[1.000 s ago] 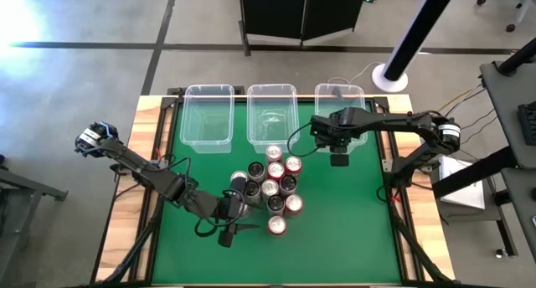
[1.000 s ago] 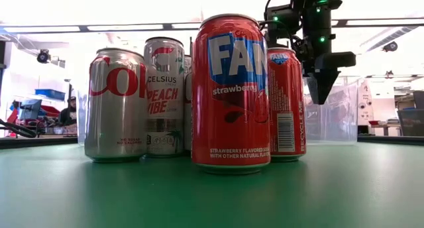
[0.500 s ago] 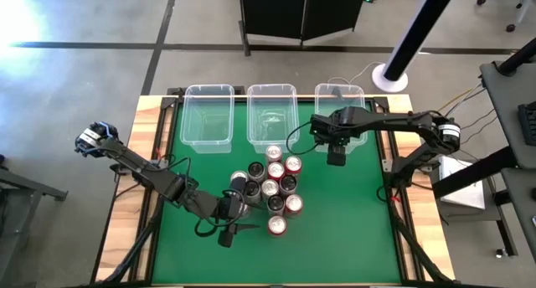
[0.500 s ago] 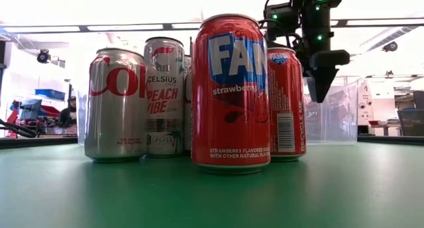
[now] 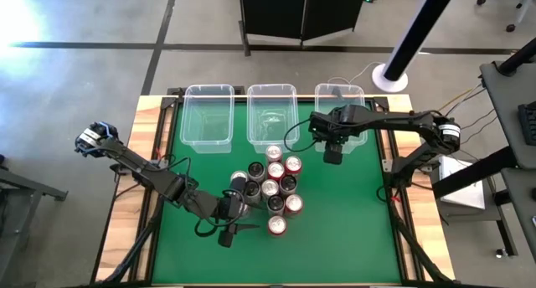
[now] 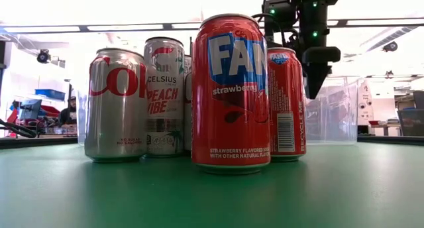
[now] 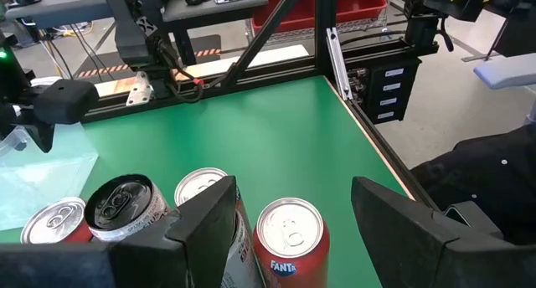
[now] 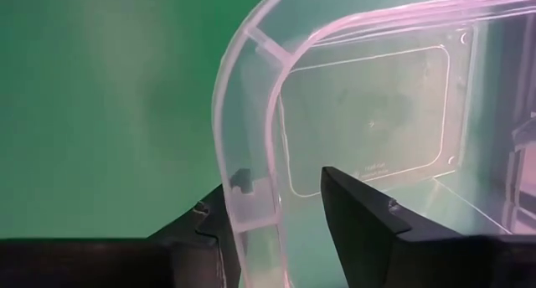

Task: Sort soda cans
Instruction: Move the bottom transparent bin to the top right of the table

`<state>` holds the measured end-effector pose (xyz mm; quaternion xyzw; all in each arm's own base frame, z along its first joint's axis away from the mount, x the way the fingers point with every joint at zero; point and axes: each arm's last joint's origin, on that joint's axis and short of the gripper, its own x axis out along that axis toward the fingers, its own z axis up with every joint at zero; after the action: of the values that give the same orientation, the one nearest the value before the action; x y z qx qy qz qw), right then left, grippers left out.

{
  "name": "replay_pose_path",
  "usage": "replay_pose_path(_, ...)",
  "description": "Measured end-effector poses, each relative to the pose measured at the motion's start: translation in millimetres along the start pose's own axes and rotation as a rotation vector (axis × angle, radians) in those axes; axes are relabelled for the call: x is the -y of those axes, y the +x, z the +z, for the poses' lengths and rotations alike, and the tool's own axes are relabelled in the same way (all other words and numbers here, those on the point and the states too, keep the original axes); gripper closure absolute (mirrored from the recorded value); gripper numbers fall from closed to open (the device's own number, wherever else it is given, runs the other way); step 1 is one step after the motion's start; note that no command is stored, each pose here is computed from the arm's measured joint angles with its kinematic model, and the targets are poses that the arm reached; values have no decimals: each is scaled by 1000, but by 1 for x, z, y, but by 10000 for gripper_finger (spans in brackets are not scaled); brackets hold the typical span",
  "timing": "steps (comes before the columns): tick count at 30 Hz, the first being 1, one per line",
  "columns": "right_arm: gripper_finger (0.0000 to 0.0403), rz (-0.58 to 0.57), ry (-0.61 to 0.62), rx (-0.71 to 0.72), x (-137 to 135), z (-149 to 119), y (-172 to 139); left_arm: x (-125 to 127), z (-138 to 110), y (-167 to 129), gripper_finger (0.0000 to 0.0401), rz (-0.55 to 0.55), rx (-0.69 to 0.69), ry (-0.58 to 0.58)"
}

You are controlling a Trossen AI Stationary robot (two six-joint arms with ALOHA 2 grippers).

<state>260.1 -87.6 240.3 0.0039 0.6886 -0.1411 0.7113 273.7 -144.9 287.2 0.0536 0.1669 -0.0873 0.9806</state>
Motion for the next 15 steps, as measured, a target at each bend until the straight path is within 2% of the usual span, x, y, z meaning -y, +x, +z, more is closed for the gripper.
replay_pose_path(15,289,-3,6,32,1,4,-2,0,0,0,180,0,0,4)
